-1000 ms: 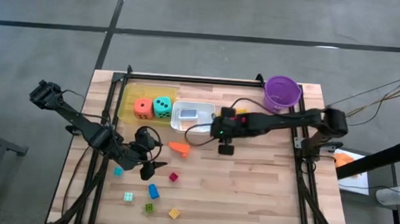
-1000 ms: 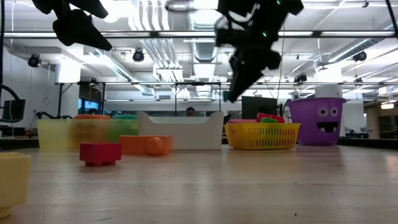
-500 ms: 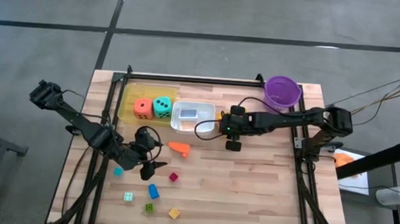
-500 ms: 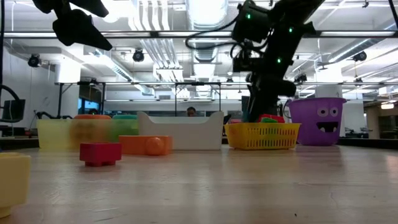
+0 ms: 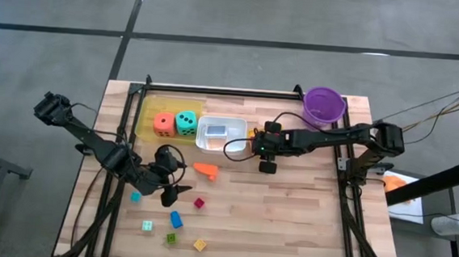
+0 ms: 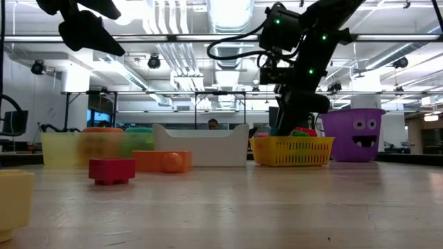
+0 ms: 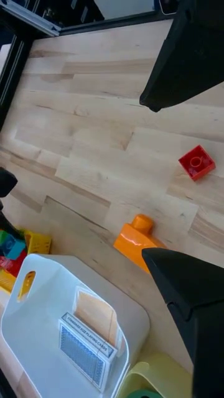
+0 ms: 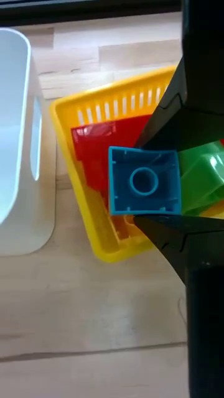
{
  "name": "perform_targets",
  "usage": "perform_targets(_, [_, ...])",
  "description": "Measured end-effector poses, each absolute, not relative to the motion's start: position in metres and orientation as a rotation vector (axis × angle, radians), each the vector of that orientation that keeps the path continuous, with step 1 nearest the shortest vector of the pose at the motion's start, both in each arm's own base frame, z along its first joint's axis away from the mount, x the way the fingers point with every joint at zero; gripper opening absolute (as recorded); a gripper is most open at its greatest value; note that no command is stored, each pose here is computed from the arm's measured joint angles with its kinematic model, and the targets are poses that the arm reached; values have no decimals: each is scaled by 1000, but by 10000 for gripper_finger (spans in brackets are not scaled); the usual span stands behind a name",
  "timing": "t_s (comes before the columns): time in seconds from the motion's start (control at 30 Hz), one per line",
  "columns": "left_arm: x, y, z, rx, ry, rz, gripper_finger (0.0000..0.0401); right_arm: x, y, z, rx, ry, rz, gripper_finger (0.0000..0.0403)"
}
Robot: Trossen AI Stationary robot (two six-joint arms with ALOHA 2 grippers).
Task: Pick & Place Toys
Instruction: Put the blue game piece into the yellow bin
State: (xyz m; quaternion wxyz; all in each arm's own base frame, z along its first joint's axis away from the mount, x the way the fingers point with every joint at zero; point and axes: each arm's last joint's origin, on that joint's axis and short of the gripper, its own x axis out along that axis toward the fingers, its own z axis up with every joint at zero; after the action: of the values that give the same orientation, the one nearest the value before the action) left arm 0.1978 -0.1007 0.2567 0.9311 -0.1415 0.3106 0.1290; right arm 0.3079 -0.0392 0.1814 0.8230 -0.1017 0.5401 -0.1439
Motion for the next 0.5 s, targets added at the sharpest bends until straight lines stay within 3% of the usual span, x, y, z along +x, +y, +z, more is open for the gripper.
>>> perform_targets(0.1, [198, -101, 257, -290, 636, 264, 379, 308, -39, 181, -201, 1151, -299, 127])
perform_targets(0.33, [198, -101, 257, -290, 636, 264, 379, 307, -39, 181, -176, 1151, -299, 180])
perform_targets(0.5, [198, -101, 257, -290, 636, 264, 379, 307, -39, 181, -178, 1152, -297, 190])
